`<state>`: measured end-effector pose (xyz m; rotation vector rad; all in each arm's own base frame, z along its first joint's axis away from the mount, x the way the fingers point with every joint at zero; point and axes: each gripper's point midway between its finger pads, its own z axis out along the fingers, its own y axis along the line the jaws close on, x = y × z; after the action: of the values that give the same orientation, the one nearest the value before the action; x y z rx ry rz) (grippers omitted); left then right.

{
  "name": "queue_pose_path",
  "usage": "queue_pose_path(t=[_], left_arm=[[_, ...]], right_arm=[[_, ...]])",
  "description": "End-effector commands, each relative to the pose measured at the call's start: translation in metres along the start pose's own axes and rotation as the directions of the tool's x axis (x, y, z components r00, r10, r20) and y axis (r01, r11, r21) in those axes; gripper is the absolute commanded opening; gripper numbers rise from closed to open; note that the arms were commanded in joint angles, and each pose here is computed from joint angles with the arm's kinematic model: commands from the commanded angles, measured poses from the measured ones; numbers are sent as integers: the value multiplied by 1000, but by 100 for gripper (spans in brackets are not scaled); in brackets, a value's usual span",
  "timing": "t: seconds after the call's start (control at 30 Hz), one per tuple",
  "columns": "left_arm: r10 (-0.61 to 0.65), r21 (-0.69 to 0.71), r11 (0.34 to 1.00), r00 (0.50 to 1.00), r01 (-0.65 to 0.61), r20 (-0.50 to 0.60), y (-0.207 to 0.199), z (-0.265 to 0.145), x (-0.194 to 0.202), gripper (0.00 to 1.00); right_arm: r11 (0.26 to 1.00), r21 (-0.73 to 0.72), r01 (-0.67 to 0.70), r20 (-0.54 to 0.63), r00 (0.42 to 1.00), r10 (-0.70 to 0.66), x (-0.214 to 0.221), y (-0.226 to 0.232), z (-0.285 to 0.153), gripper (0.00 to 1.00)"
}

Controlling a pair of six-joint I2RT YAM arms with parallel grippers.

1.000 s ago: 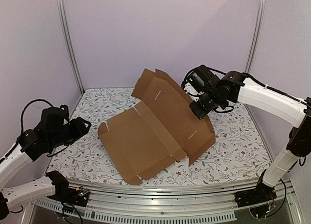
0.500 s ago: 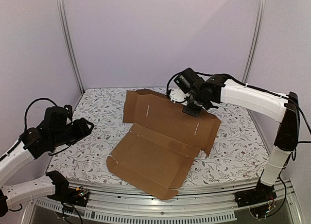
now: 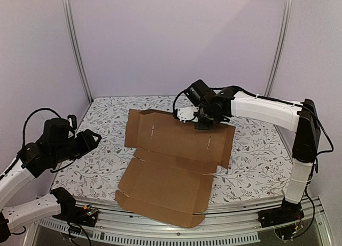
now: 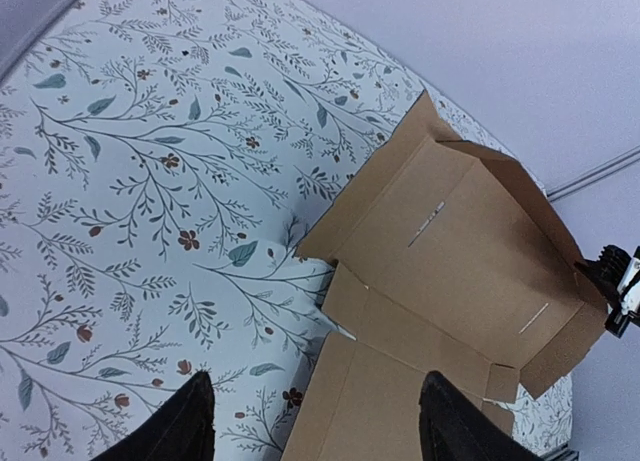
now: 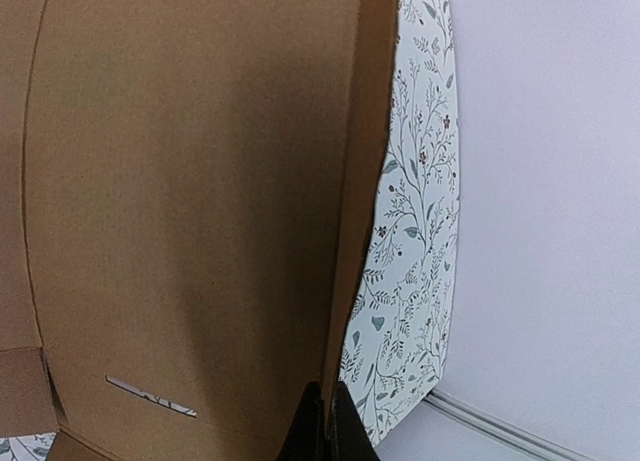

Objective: Fold the paper box

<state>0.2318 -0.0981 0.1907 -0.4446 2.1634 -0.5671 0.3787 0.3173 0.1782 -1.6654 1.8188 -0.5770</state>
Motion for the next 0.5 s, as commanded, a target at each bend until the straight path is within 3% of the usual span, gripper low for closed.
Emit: queue_pose_path(t=[0.0, 0.17, 0.47], left_arm=[[49, -6, 999, 999, -49, -23, 0, -4, 3, 68], [78, -15, 997, 997, -78, -23, 2, -4, 3, 69], [151, -14, 988, 988, -151, -18, -7, -3, -6, 71]], right_arm=[[989, -50, 140, 37, 990, -138, -11, 20, 16, 0], [969, -35, 246, 72, 967, -243, -16, 31, 22, 0], [966, 8, 259, 199, 946, -255, -26, 21, -19, 0]])
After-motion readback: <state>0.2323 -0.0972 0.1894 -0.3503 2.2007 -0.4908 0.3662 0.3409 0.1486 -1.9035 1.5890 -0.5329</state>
